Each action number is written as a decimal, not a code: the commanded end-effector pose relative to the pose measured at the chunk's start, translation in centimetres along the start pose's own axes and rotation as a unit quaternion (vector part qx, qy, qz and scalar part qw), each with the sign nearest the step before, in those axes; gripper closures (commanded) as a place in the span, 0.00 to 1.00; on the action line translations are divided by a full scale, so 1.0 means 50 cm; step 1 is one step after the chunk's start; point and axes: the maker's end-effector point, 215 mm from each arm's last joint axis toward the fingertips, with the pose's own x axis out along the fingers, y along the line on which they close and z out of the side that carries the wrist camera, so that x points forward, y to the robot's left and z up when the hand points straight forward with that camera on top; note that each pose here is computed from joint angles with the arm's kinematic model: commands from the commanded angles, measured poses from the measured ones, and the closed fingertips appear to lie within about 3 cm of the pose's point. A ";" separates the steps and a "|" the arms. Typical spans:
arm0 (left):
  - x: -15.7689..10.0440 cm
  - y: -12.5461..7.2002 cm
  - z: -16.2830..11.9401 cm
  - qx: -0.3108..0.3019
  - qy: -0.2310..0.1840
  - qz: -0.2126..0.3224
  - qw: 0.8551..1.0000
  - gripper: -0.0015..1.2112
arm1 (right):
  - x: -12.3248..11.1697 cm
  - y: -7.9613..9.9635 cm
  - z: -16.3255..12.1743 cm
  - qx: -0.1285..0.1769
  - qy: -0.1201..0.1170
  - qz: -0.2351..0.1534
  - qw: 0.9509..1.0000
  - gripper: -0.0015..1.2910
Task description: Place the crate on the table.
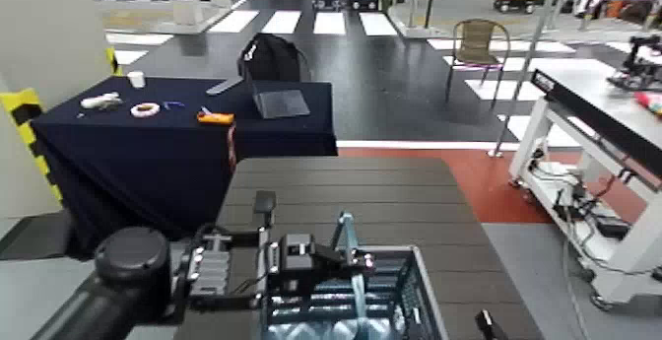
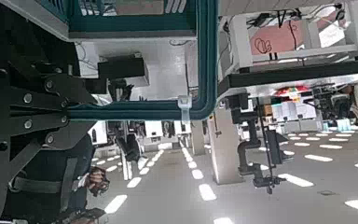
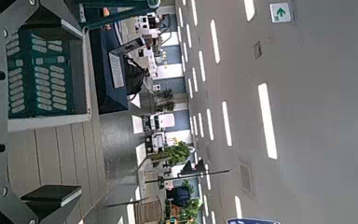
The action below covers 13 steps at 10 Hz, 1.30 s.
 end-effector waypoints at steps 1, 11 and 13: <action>0.034 -0.009 0.060 0.017 -0.007 0.000 1.000 0.98 | 0.000 -0.002 0.002 0.001 -0.003 -0.001 1.000 0.11; 0.091 0.023 0.174 0.005 -0.027 -0.013 1.000 0.98 | 0.007 0.014 0.004 0.007 -0.006 0.008 1.000 0.11; 0.092 0.035 0.188 0.002 -0.033 -0.009 0.999 0.98 | 0.010 0.020 0.005 0.009 -0.007 0.011 1.000 0.11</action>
